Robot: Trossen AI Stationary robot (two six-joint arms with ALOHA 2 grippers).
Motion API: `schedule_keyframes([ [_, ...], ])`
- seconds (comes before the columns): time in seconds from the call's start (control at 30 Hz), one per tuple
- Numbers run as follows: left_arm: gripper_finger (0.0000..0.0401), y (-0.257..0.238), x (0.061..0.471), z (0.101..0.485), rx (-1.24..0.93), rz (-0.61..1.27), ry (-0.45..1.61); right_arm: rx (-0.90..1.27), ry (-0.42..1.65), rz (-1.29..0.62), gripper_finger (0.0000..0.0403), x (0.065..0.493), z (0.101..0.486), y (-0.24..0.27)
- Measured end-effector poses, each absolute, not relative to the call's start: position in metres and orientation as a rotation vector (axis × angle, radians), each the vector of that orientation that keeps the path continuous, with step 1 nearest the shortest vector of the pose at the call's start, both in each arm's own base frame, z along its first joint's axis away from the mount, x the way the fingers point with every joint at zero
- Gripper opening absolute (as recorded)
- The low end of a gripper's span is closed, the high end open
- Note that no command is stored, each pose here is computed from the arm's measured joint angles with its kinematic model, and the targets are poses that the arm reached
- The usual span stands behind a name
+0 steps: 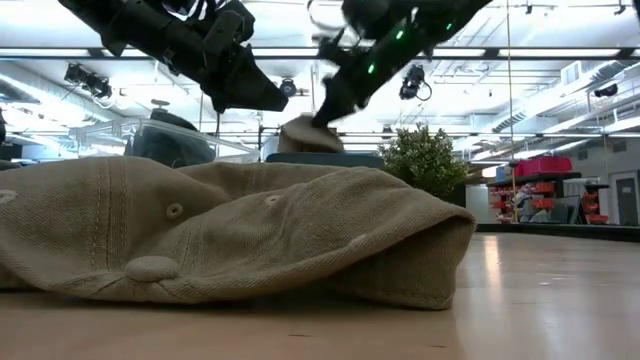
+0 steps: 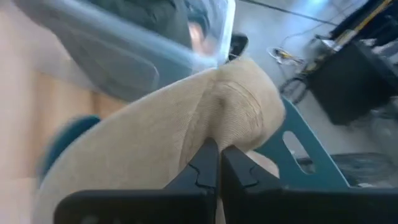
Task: Pick & Place hat
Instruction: Put the right brown cap into the blue bin
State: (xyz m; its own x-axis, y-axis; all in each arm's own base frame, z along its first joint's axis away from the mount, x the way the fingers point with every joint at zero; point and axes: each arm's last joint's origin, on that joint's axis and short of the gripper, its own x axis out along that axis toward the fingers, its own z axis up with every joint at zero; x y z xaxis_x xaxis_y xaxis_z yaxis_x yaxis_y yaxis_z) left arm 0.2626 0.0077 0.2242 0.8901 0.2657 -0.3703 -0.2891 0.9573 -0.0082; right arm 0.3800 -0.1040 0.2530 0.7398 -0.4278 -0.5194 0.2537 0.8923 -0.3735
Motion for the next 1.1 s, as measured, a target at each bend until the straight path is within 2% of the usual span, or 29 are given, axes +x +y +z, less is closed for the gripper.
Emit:
schedule_keyframes([
  [0.23,0.0110,0.008,0.262,0.224,-0.062,0.288,0.379,-0.385,0.745,-0.445,0.0004,0.394,0.214,-0.111],
  [0.47,0.0110,0.008,0.262,0.224,-0.063,0.288,0.380,-0.378,0.825,-0.400,0.0018,0.389,0.208,-0.111],
  [0.87,0.0110,0.008,0.262,0.224,-0.091,0.294,0.376,-0.391,0.826,-0.389,0.0108,0.389,0.210,-0.106],
  [1.1,0.0110,0.006,0.261,0.221,-0.109,0.294,0.408,-0.515,0.813,-0.342,0.0156,0.382,0.238,-0.062],
])
